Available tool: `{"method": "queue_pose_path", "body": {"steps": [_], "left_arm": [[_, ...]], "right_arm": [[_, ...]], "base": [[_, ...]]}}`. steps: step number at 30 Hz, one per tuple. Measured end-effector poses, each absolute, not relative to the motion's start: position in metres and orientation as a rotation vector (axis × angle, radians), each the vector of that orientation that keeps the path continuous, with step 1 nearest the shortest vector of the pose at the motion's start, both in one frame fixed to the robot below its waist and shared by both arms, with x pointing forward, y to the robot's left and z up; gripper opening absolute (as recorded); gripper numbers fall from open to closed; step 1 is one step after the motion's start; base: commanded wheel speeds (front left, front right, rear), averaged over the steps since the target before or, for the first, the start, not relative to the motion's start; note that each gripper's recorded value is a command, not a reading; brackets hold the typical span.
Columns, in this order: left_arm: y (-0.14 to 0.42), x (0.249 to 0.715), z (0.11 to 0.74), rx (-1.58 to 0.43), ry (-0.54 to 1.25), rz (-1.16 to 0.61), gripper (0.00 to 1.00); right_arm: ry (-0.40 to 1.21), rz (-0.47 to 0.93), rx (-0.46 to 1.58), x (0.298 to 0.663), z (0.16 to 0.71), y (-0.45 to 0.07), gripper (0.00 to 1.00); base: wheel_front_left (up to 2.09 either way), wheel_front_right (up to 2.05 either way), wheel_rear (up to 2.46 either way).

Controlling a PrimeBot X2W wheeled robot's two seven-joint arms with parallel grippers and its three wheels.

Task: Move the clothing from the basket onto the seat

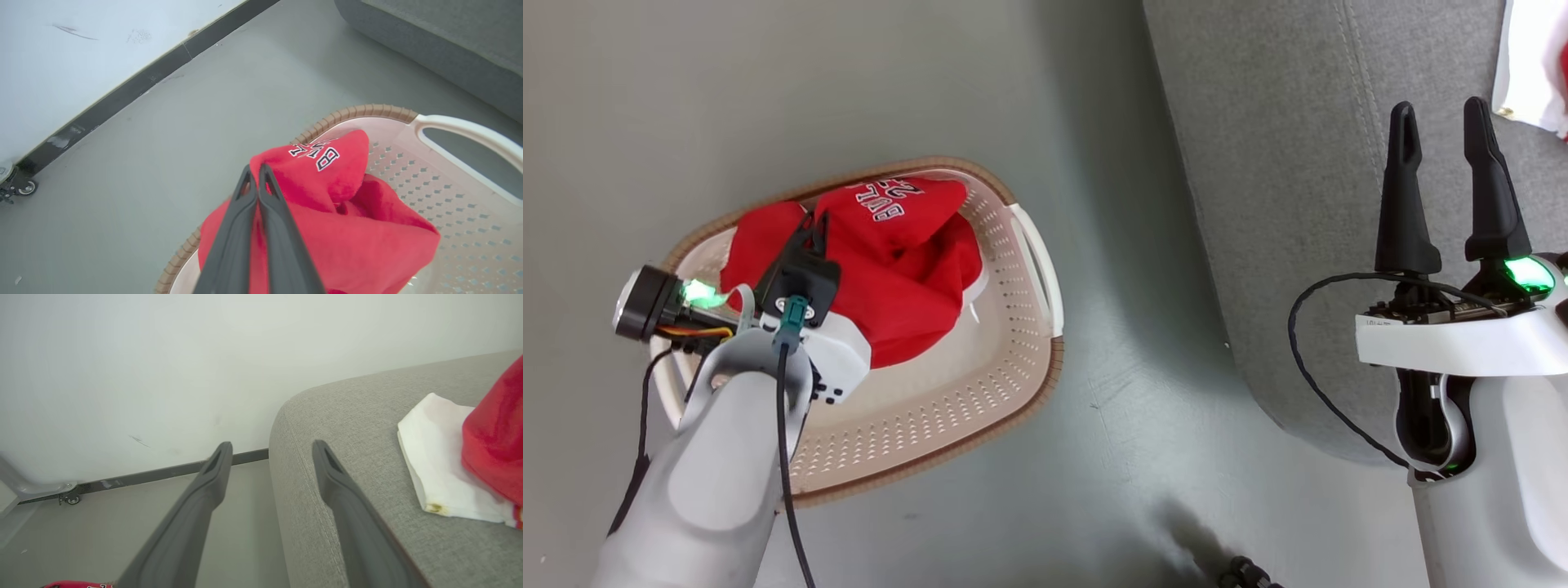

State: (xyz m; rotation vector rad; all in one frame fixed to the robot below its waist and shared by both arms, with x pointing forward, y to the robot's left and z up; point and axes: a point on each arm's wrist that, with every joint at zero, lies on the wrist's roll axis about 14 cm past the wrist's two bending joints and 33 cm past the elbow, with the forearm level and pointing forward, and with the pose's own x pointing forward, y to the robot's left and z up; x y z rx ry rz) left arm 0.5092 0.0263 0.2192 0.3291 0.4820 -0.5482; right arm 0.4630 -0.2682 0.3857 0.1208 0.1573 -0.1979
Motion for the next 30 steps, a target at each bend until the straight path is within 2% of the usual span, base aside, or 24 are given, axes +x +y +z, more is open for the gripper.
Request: {"method": "queue_pose_path", "body": {"steps": [30], "left_arm": [[0.070,0.527,0.357,0.170,0.204,-0.306,0.00]], "right_arm": [[0.005,-0.055,0.078,0.486,0.446,-0.225,1.00]], "base": [[0.00,0.00,0.00]]}}
